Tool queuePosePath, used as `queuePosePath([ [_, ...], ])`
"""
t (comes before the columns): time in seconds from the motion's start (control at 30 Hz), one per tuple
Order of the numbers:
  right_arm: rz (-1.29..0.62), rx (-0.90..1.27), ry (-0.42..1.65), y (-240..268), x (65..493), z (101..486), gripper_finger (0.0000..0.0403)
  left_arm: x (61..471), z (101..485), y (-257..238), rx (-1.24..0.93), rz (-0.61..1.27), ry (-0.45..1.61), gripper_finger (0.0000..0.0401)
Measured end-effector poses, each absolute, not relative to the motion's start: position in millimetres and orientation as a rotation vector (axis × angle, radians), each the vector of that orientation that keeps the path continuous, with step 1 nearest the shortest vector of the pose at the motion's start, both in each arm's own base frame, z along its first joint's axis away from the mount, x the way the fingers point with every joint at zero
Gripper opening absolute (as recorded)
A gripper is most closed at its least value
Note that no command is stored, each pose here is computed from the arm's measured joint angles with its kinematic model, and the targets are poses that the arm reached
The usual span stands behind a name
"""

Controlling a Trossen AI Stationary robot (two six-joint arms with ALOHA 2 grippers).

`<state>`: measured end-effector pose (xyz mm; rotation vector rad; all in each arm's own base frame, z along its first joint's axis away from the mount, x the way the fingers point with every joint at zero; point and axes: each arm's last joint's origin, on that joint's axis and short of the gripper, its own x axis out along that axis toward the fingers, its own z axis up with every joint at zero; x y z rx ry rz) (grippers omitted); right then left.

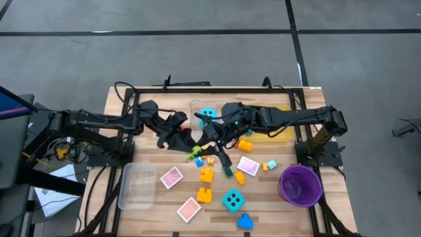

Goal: Pick & Place Toys
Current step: Put the light green game piece into the yellow bin

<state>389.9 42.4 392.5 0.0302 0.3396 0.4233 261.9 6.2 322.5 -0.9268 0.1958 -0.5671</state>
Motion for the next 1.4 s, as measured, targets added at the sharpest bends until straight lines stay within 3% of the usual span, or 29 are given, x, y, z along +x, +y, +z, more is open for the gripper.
queuePosePath([
  [0.13, 0.425, 0.033, 0.348, 41.9, 382.6, 397.8, 0.0092, 259.8, 323.4, 16.1, -0.924, -0.558, 0.190, 0.0320],
  [0.3, 0.405, 0.079, 0.433, 37.6, 366.6, 402.0, 0.0092, 257.0, 322.7, 29.8, -0.923, -0.582, 0.215, 0.0334],
  [0.57, 0.276, 0.145, 0.726, 27.9, 322.2, 400.7, 0.0092, 255.0, 322.6, 40.0, -0.921, -0.571, 0.212, 0.0319],
  [1.0, -0.192, 0.285, 1.114, 15.5, 269.4, 389.6, 0.0092, 254.8, 325.7, 39.8, -0.901, -0.585, 0.181, 0.0301],
  [1.4, -0.482, 0.483, 1.127, -5.0, 236.8, 342.9, 0.0092, 254.9, 326.0, 39.4, -0.899, -0.588, 0.178, 0.0301],
])
